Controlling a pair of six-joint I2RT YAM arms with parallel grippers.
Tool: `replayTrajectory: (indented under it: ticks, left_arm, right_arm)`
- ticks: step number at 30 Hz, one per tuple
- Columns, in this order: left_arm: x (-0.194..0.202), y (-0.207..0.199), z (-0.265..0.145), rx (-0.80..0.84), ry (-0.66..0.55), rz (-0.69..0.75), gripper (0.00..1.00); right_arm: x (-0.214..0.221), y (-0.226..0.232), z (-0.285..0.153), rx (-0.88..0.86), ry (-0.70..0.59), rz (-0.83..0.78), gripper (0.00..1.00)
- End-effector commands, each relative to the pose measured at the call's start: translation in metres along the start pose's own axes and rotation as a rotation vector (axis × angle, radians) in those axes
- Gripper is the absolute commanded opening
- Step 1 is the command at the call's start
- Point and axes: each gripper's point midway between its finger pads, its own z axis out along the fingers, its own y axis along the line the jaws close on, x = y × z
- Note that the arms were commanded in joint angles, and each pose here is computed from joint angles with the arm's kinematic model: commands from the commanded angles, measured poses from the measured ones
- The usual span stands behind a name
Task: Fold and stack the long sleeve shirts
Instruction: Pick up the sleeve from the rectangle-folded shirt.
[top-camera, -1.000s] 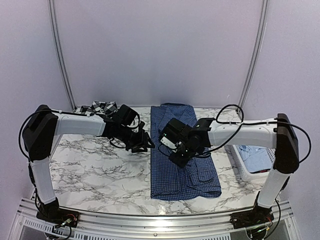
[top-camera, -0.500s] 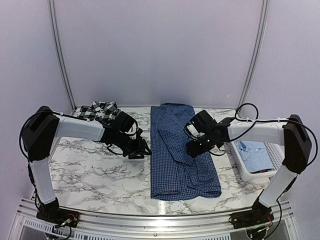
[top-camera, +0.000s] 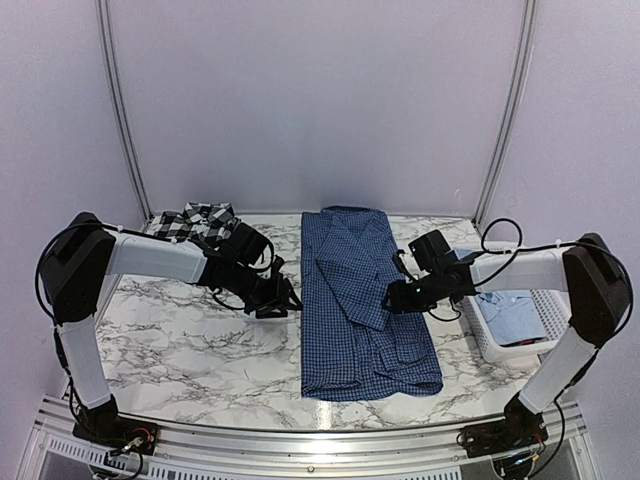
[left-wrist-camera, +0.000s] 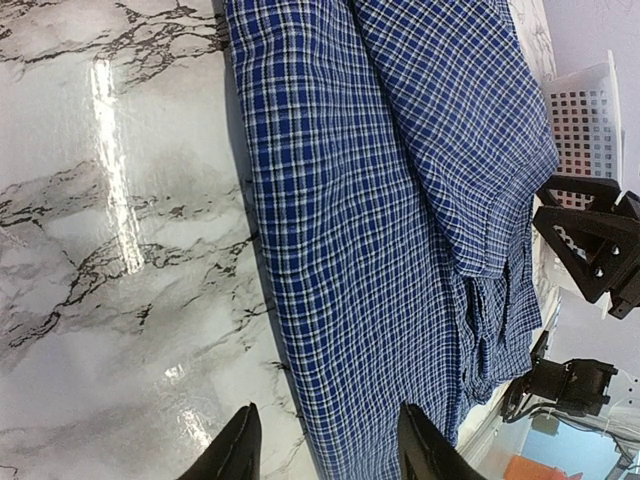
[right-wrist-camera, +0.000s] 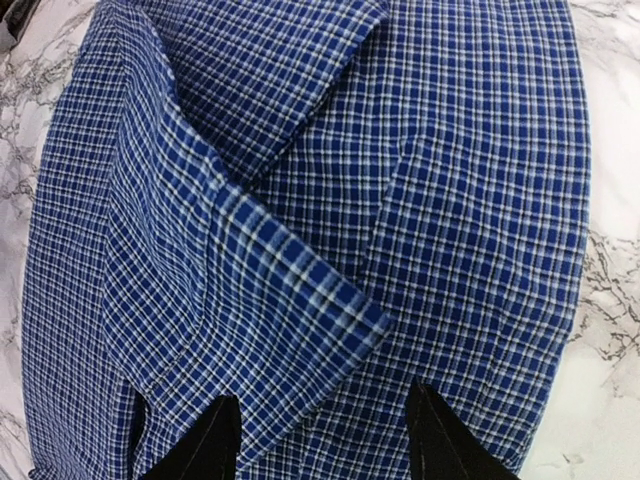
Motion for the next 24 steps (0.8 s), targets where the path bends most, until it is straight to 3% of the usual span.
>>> replayTrajectory:
  ticks: [1,8,16,20,24]
  left_arm:
    - [-0.008,-0.014,-0.009,0.034,-0.035,0.030,0.48]
    - [-0.007,-0.016,-0.011,0.038,-0.038,0.026,0.48]
    - [-0.009,-0.017,-0.013,0.038,-0.047,0.023,0.47]
    - [-0.010,-0.019,-0.015,0.041,-0.052,0.027,0.47]
    - [-0.012,-0.020,-0.015,0.044,-0.055,0.029,0.47]
  right_arm:
    - [-0.039,0.020,-0.006,-0.112,-0.155,0.004,0.52]
    - [-0.047,0.022,0.010,-0.127,-0.158,0.010,0.43]
    - [-0.075,0.035,-0.012,-0.067,-0.183,-0.083,0.07]
    - [-0.089,0.049,-0.035,-0.009,-0.203,-0.176,0.02]
    - [-0.110,0.048,-0.061,0.163,-0.229,-0.282,0.00]
